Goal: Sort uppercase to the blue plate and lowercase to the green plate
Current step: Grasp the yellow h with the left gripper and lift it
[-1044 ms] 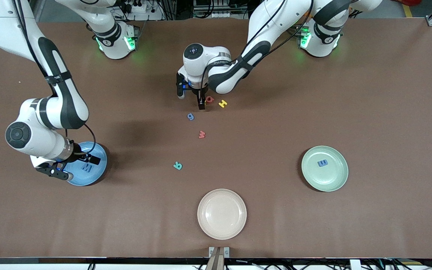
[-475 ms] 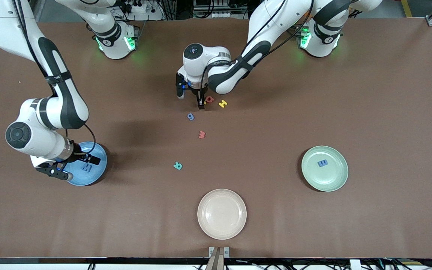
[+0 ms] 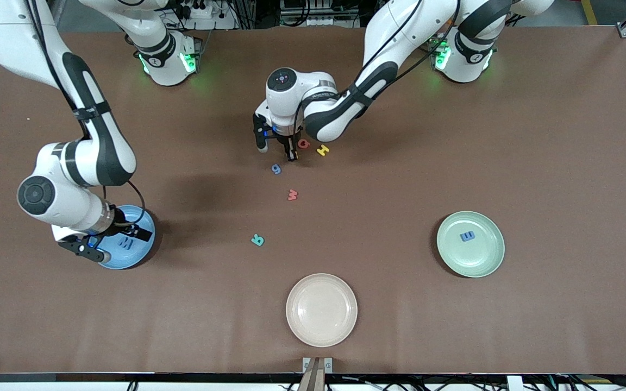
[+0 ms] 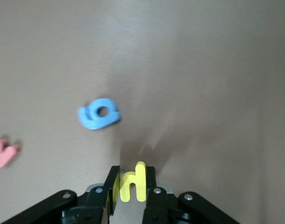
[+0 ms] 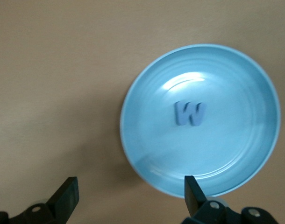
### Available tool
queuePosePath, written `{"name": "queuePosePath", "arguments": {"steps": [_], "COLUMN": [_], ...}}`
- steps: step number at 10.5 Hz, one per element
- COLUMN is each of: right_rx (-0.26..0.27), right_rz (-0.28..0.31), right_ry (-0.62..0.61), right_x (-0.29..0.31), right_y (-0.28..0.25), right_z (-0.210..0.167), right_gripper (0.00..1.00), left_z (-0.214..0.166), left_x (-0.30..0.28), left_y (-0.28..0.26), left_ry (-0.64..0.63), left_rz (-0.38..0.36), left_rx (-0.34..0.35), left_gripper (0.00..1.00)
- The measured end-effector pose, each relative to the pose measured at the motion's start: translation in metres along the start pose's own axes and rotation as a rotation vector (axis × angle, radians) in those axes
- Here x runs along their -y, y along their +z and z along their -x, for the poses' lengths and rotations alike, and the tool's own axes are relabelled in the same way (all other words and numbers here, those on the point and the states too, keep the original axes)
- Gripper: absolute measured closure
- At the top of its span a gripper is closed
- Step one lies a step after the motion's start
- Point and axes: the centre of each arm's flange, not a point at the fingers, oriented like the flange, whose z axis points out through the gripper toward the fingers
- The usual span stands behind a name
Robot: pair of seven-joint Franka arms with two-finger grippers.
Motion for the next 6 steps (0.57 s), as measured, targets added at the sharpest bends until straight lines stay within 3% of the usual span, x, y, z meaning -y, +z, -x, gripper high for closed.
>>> {"name": "queuePosePath", "arguments": {"steps": [3, 6], "right_rx": [-0.015, -0.018], "right_rz": [-0.007, -0.008], "right_ry": [0.049, 0.041], "right_x": [0.048, 0.086], "right_y": [-0.008, -0.009], "right_z": [0.021, 0.045], "right_gripper": [0.0, 0.0], "left_z": [0.007, 0.051], "left_x": [0.046, 0.135], "left_y": [-0.036, -0.089], "left_ry": [-0.098, -0.263], "left_rz": [-0.013, -0.048], "left_rx": [-0.012, 0.084], "left_gripper": [0.74, 0.74]}}
